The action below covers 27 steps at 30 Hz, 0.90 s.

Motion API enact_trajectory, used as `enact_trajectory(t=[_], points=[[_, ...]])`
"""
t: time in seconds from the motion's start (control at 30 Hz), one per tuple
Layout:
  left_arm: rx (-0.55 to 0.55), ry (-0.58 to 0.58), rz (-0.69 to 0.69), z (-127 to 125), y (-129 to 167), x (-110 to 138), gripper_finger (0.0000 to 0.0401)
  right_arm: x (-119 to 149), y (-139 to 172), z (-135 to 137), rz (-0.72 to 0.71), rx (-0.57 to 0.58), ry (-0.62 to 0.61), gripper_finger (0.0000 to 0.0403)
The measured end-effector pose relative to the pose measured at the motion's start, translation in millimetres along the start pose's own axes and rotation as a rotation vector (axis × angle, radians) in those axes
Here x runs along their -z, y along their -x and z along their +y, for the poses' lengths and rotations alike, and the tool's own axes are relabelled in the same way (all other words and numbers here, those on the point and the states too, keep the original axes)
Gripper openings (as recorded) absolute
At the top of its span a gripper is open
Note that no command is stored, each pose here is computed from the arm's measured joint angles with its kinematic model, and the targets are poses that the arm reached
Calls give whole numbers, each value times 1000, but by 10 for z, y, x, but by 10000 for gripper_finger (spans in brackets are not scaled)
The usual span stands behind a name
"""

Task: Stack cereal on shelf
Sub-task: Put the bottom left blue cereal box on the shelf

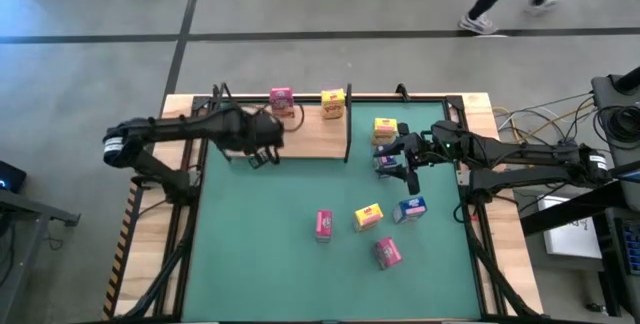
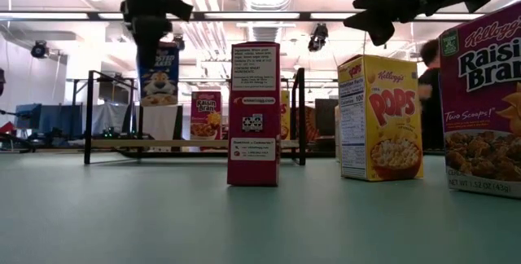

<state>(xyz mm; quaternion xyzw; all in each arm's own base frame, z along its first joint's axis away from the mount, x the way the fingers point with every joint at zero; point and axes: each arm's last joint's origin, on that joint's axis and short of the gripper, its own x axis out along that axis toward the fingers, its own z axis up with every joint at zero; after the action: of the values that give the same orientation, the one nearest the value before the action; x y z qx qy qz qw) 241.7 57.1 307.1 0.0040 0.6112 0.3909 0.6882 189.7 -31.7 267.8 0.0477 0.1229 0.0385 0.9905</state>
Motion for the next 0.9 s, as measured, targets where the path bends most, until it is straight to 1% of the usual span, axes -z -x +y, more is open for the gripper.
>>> enact_trajectory(t=[0.1, 0.17, 0.27, 0.43, 0.5, 0.63, 0.8, 0.9], points=[[-9, 6, 6, 131, -94, -71, 141, 0, 0, -1, 0, 2, 0, 209], [-18, -26, 28, 222, -155, -93, 141, 0, 0, -1, 0, 2, 0, 209], [-8, -132, 46, 327, -229, -123, 141, 0, -1, -1, 0, 2, 0, 209], [13, -298, 12, 454, -352, -211, 141, 1, -1, -1, 1, 2, 0, 209], [44, -357, -1, 506, -395, -239, 141, 1, -1, -1, 0, 2, -1, 209], [140, -466, -1, 611, -481, -245, 141, 1, -1, -1, 1, 2, -1, 209], [165, -572, -1, 789, -584, -244, 141, 1, -1, -1, 1, 1, -2, 209], [154, -592, -8, 887, -637, -253, 141, 3, -2, -1, 2, 1, -2, 209]])
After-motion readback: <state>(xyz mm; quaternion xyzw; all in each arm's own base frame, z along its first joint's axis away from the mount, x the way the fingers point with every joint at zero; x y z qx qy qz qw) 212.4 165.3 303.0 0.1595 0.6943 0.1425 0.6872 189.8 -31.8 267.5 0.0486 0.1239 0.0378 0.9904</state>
